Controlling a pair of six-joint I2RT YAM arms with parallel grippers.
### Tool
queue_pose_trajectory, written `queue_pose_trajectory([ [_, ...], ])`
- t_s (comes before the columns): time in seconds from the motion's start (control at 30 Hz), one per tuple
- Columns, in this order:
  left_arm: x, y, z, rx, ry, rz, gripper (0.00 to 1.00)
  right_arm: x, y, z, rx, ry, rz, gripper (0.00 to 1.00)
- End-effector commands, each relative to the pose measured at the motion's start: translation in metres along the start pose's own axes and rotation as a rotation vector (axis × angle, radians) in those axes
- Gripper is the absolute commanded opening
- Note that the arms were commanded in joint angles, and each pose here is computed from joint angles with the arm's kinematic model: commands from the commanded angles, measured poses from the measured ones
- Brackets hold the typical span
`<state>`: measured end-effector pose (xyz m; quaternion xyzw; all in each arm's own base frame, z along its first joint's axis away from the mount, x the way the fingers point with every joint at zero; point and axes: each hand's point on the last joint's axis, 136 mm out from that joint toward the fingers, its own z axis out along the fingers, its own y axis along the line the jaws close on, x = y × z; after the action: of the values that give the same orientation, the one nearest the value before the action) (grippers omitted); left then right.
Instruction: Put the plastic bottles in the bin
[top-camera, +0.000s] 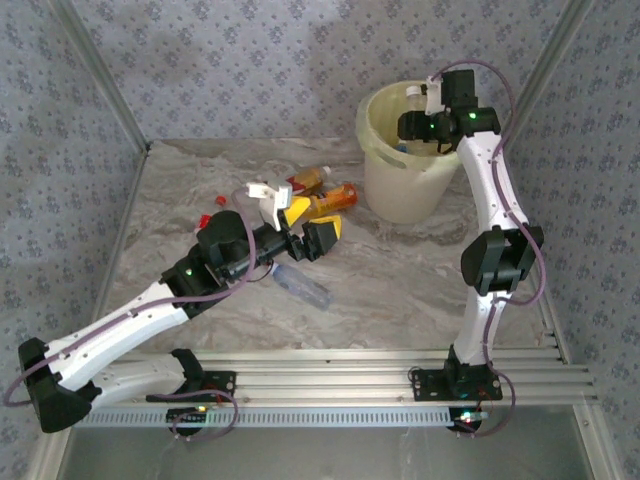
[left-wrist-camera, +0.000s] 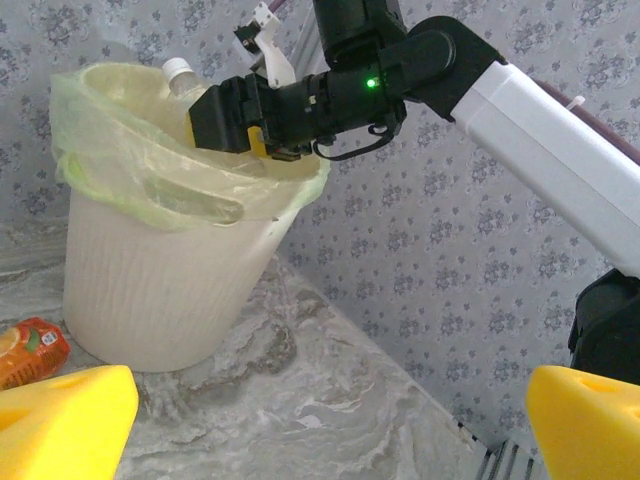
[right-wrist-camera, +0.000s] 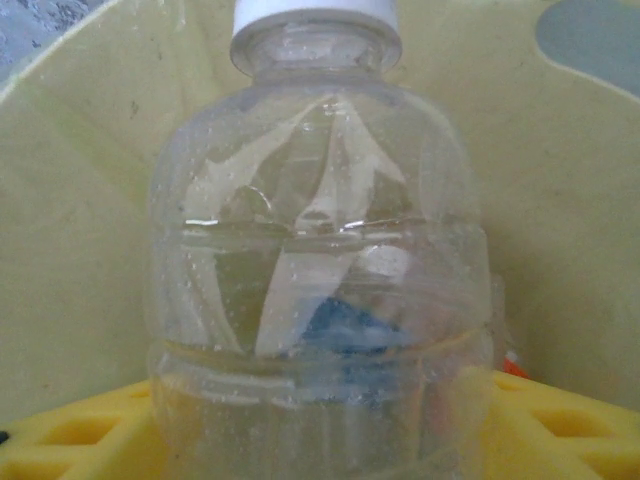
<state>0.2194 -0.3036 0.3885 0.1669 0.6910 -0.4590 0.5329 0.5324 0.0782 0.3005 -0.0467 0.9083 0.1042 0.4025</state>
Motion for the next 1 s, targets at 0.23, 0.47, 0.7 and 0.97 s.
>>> queue_pose_trajectory([
  [0.23, -0.015, -0.002, -0.019, -0.014, -0.034, 0.002, 0.99, -0.026, 0.002, -0.041, -0.002, -0.092, 0.008, 0.80],
  [0.47, -0.002, 0.003, -0.025, -0.029, 0.015, 0.045, 1.00, -0.034, 0.009, -0.068, -0.012, -0.154, -0.008, 0.81],
  [0.7, 0.016, 0.007, -0.038, -0.038, 0.110, 0.149, 1.00, -0.027, 0.031, -0.104, -0.088, -0.219, -0.038, 0.80],
  [0.97, 0.041, 0.024, -0.060, -0.110, 0.258, 0.231, 1.00, 0.030, 0.088, -0.135, -0.205, -0.196, -0.129, 0.81],
])
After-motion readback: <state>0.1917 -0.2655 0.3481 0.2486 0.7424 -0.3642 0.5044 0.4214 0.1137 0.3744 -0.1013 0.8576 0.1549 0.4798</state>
